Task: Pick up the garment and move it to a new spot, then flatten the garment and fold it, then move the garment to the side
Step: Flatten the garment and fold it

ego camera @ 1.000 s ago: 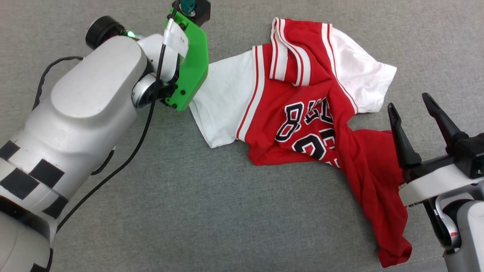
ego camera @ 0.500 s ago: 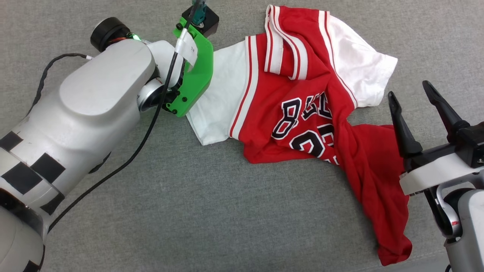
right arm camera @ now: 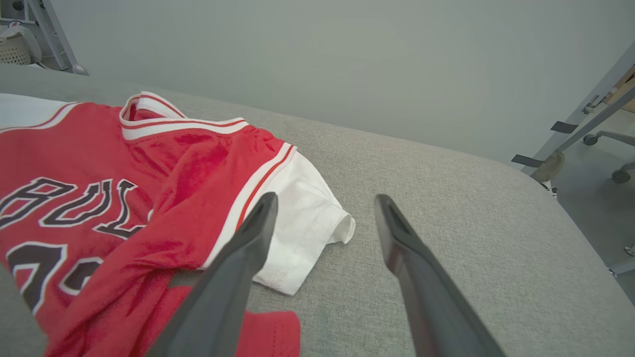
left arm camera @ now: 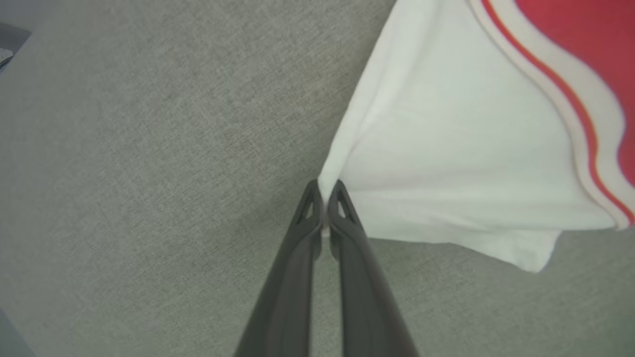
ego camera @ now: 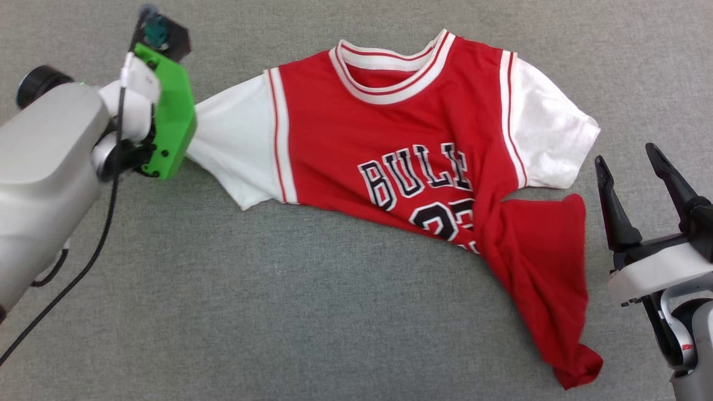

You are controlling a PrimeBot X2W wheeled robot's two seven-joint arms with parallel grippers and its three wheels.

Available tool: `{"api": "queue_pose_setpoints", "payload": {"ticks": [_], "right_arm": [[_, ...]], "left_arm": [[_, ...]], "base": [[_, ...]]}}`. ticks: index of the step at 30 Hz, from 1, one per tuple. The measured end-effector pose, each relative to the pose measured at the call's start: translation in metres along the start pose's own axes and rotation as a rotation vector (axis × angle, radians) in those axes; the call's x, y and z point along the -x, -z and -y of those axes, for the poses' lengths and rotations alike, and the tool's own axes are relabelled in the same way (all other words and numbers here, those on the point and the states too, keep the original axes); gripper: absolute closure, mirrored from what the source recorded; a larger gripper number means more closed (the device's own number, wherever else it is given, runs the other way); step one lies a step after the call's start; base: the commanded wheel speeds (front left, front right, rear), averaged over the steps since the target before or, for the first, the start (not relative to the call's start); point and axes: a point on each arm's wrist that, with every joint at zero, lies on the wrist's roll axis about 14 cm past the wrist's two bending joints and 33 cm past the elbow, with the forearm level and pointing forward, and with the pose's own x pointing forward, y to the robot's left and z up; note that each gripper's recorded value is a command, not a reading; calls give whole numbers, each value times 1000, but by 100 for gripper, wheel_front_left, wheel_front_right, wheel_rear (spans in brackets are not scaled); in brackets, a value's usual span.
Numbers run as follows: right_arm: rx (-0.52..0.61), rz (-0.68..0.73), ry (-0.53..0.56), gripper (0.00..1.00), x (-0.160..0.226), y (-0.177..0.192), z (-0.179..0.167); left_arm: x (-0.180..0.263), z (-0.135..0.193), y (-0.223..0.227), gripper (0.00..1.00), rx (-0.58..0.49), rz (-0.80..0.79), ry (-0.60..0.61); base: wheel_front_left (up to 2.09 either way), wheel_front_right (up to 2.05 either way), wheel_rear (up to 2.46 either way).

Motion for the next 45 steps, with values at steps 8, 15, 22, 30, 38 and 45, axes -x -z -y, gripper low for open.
{"api": "queue_pose_setpoints", "payload": {"ticks": [8, 15, 22, 30, 38, 45], "right_arm": [[6, -6, 7, 0, 4, -2, 4], [9, -30, 14, 0, 7, 0, 9], [57, 23, 21, 0, 8, -28, 23], [149, 134, -32, 0, -20, -101, 30], [212, -136, -185, 0, -56, -91, 18], [160, -575, -296, 0, -68, -33, 11]], "left_arm": [[13, -45, 68, 100, 181, -74, -107], [10, -44, 73, 0, 225, -10, -120], [37, -51, 24, 0, 184, 324, -205], [98, -50, -20, 0, 152, 736, -318], [132, -40, -14, 0, 216, 918, -418], [143, -25, -9, 0, 234, 995, -456]], "base": [[0, 0, 0], [0, 0, 0], [0, 0, 0], [0, 0, 0], [0, 0, 0], [0, 0, 0]]}}
